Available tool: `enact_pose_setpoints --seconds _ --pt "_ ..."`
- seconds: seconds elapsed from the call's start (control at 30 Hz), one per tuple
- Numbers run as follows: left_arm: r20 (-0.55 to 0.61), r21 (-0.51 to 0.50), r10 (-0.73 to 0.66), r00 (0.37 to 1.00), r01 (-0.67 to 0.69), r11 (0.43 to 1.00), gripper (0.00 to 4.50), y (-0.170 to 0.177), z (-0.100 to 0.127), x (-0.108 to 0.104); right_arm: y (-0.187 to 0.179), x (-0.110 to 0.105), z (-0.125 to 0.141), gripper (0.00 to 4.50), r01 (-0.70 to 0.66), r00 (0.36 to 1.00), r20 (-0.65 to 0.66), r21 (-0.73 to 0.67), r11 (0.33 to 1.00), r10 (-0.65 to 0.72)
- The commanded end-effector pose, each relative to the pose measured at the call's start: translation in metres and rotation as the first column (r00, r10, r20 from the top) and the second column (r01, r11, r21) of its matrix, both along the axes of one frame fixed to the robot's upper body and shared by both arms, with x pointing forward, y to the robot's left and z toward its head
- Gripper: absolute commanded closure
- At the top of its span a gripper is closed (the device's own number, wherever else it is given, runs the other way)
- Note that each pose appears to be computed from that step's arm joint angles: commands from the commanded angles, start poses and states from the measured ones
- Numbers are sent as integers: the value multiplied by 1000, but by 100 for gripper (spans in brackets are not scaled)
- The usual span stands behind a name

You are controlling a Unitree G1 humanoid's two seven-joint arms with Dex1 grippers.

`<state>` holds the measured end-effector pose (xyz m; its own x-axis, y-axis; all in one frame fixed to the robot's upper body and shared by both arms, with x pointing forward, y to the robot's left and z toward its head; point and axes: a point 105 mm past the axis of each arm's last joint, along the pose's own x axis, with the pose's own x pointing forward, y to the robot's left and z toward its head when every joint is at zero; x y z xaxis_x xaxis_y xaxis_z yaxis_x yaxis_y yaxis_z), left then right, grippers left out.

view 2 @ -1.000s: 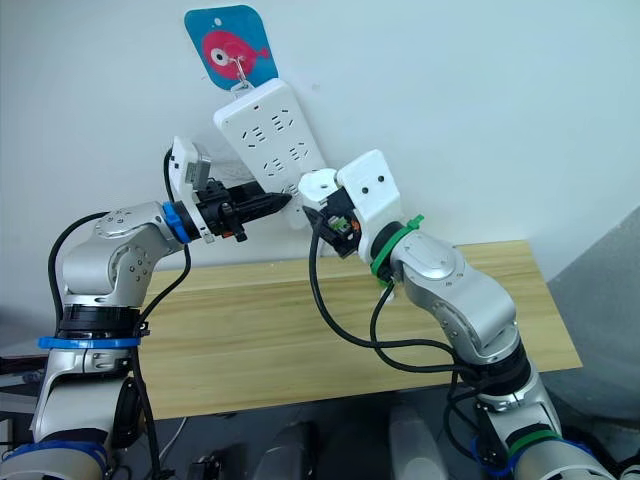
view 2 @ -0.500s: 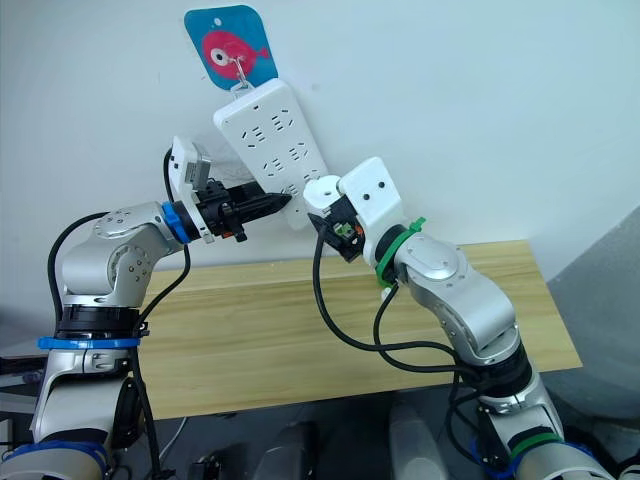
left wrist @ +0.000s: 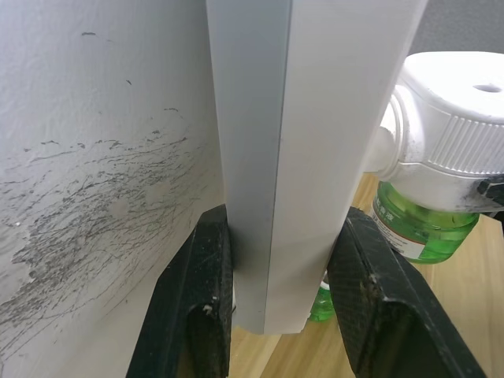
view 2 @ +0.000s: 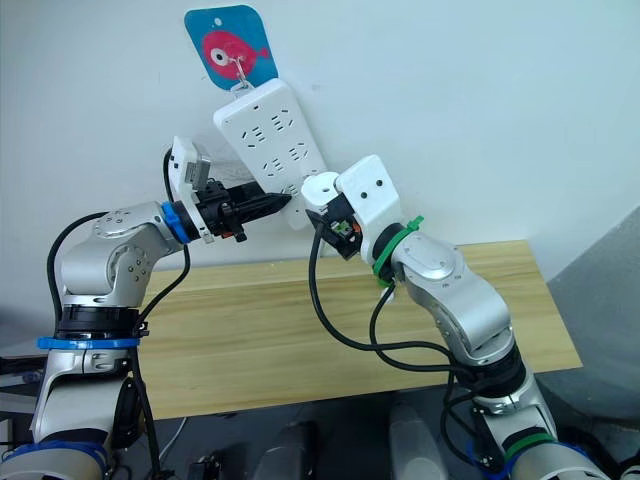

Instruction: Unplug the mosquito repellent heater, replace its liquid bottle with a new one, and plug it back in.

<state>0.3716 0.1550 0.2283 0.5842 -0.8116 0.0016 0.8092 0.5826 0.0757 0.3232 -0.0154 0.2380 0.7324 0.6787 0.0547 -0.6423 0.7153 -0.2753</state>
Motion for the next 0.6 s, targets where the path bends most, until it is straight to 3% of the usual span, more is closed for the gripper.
enact_pose_setpoints --seconds 0.03,0.6 --pt "41 6 -38 998 38 999 320 -6 9 -6 3 -1 14 146 -13 998 61 21 1000 12" --pt "26 9 -64 998 64 998 320 -10 5 -10 21 16 16 146 -19 998 69 33 999 16"
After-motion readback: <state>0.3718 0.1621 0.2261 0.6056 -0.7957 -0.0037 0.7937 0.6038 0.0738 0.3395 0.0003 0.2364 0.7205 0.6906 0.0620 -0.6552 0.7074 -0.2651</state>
